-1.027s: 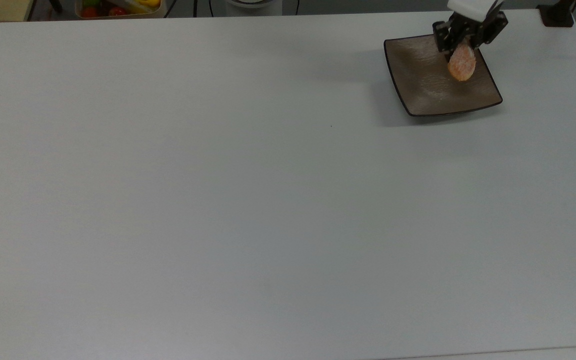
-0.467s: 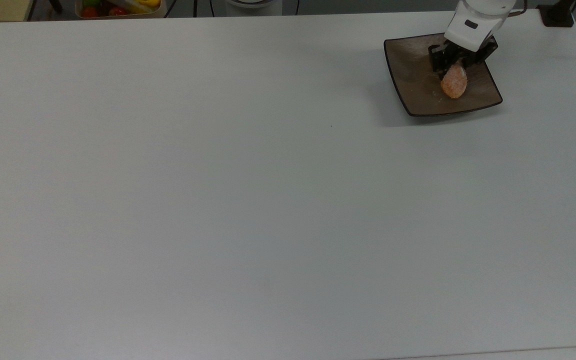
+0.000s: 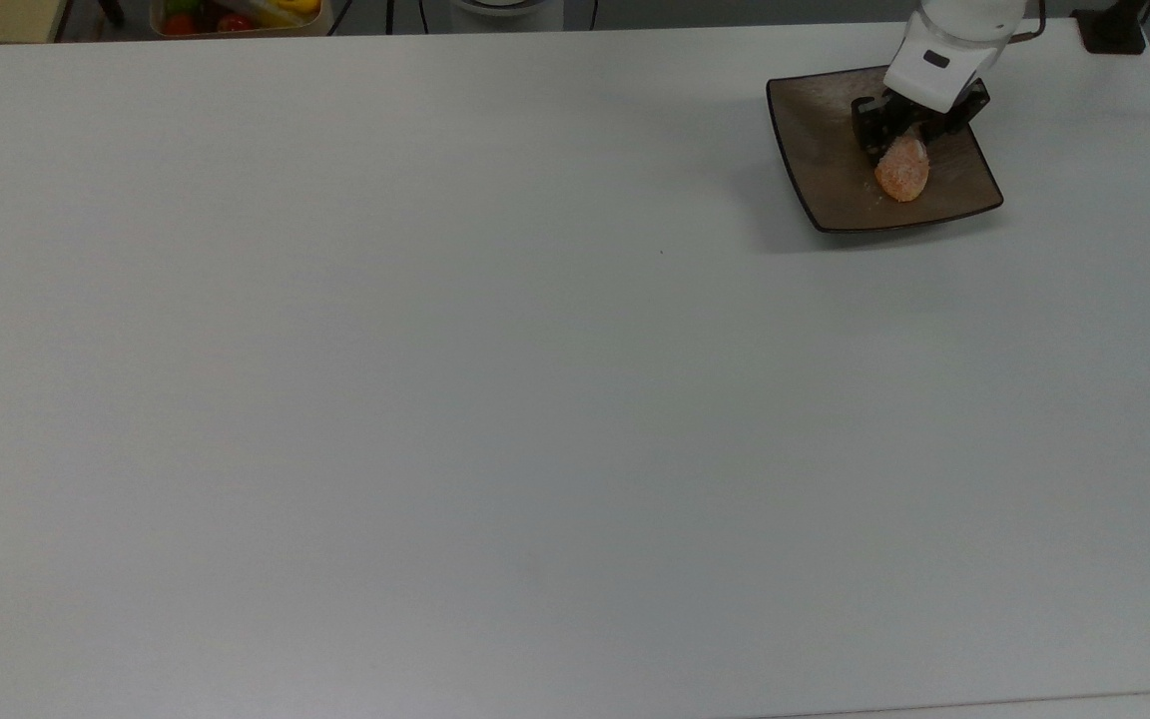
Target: Bread is placed on a ceramic plate
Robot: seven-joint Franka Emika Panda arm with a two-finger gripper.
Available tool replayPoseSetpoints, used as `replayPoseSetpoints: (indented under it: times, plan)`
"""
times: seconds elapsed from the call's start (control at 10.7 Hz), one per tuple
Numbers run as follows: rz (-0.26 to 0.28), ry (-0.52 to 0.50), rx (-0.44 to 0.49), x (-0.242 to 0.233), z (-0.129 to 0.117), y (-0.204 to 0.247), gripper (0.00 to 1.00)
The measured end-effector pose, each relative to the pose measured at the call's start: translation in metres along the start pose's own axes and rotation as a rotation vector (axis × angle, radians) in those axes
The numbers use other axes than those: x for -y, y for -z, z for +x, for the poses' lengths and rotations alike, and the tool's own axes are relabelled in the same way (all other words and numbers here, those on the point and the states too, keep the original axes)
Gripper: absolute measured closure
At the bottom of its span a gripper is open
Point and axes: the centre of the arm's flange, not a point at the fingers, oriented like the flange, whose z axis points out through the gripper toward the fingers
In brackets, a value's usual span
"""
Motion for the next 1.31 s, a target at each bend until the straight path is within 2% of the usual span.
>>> replayPoseSetpoints:
  times: [0.28, 0.47, 0.93, 1.12, 1.31]
  plan:
    - [-0.003, 0.001, 0.006, 0.000, -0.001, -0.003, 0.12]
    - [-0.004, 0.001, 0.008, 0.000, -0.002, -0.005, 0.01]
    - [0.002, 0.000, -0.009, 0.000, 0.000, 0.005, 0.00]
    - [0.010, -0.010, -0.061, -0.005, 0.003, 0.039, 0.00]
    - [-0.013, -0.047, -0.110, -0.027, 0.002, 0.098, 0.00]
